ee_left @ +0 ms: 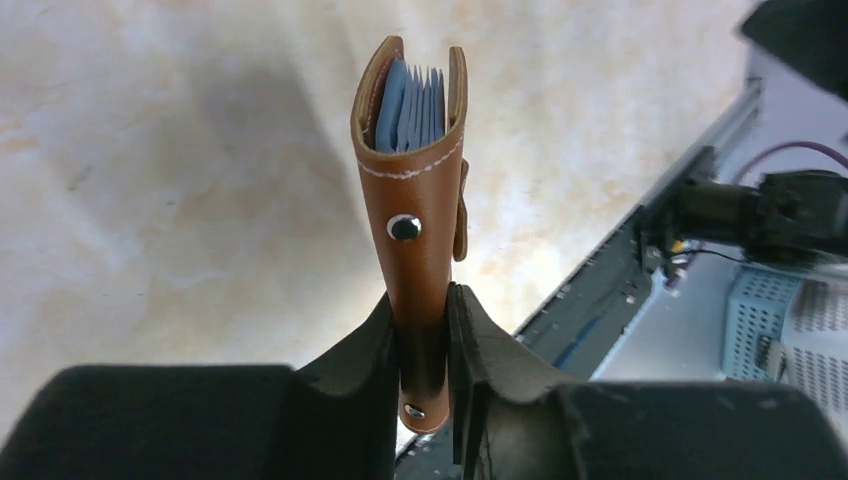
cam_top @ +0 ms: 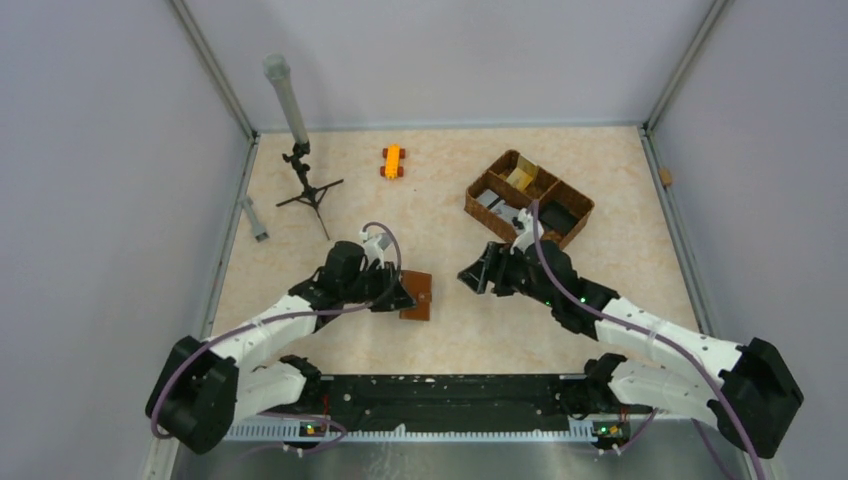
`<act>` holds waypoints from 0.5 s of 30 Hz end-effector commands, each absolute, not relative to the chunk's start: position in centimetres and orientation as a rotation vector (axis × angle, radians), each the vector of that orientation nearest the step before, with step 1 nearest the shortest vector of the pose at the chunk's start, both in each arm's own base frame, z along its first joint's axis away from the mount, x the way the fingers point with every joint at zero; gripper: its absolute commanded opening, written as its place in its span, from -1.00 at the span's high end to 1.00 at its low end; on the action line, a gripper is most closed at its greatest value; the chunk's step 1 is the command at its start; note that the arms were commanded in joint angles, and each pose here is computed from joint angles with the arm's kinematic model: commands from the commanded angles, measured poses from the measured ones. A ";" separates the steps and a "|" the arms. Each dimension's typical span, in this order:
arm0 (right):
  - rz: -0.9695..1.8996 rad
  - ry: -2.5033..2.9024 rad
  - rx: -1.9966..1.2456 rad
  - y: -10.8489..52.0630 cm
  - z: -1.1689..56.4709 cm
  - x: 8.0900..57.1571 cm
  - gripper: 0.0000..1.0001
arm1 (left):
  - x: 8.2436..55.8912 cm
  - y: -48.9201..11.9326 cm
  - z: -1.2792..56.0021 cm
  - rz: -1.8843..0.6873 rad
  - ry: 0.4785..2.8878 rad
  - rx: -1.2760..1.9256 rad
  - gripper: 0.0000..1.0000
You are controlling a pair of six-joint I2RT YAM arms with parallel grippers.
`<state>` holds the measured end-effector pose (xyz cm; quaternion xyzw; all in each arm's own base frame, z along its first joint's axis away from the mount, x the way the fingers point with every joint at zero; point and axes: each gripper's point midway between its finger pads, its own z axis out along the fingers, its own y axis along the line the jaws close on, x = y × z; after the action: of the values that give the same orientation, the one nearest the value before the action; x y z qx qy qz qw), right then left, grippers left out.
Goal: Put the credit cards into the card holder
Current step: Place the card holder at the center of the board.
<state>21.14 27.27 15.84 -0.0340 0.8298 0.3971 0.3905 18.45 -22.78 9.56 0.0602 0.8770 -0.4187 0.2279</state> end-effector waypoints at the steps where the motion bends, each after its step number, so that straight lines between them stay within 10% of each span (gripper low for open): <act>1: 0.774 2.216 -0.036 22.1 12.6 21.7 -0.46 | 21.0 -22.4 7.1 -1.038 2.377 0.122 0.39; 7: 0.608 2.204 0.056 17.8 13.0 22.5 -0.51 | 22.8 -18.0 5.3 -0.755 2.401 -0.052 -0.91; 15: 0.312 2.079 0.134 12.0 16.1 23.5 -0.51 | 24.2 -10.5 12.6 -0.465 2.095 -0.324 -0.97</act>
<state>22.34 15.45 12.80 0.0400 0.8791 0.1961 0.4326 23.33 -15.11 9.17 -0.0644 0.8844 -0.2609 0.3816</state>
